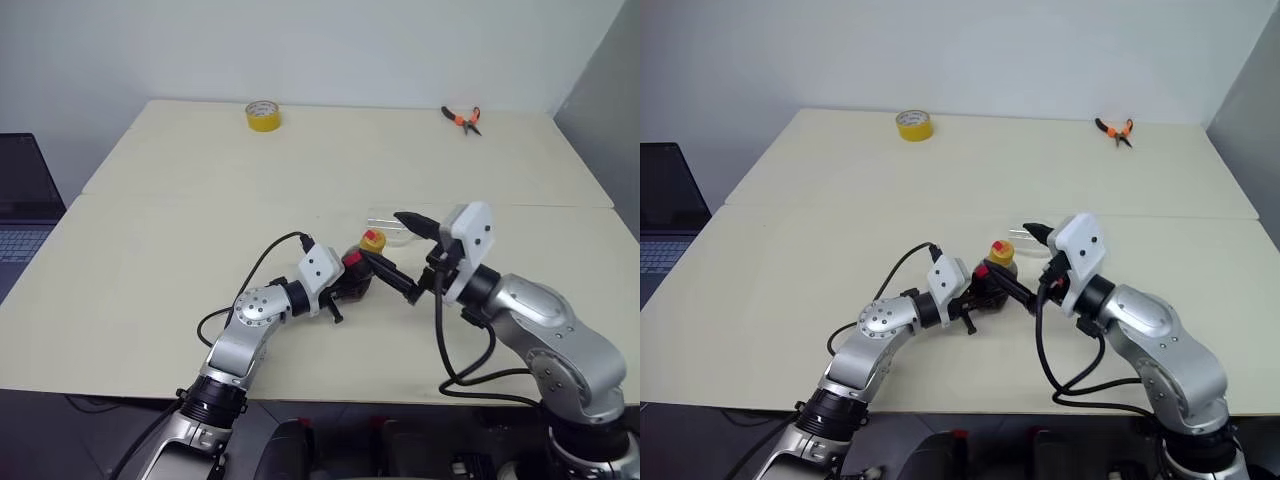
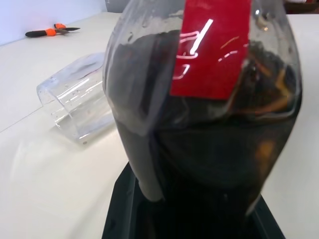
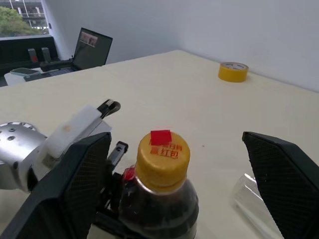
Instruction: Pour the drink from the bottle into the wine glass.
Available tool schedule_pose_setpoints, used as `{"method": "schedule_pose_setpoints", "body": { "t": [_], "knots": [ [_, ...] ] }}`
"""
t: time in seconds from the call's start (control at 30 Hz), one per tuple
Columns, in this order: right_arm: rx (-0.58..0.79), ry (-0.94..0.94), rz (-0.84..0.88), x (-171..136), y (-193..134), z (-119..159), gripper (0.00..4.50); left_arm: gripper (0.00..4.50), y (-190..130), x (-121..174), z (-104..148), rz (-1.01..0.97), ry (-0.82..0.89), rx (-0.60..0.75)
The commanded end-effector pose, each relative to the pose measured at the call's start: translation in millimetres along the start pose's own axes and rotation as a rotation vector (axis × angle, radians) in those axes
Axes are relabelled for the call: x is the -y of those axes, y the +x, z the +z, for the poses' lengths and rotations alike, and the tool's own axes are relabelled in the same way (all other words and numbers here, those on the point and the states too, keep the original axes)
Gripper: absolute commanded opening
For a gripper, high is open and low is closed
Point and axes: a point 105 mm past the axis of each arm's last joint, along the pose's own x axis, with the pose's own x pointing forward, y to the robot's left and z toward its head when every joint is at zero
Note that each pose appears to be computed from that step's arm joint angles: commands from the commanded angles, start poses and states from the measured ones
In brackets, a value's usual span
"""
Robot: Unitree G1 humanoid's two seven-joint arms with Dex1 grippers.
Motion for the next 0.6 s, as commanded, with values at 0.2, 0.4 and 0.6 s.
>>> {"method": "schedule_pose_setpoints", "body": {
  "t": [0.2,0.4,0.6],
  "knots": [
    [0.032,-0.043,-0.064,12,2,6,4.50,0.64,3,0,17,-0.004,0.039,0.064],
    [0.019,-0.014,-0.075,15,-7,4,4.50,0.64,2,1,17,-0.004,0.037,0.062],
    [0.007,0.056,-0.046,13,-22,2,4.50,0.64,2,1,16,-0.002,0.036,0.062]
  ]
}}
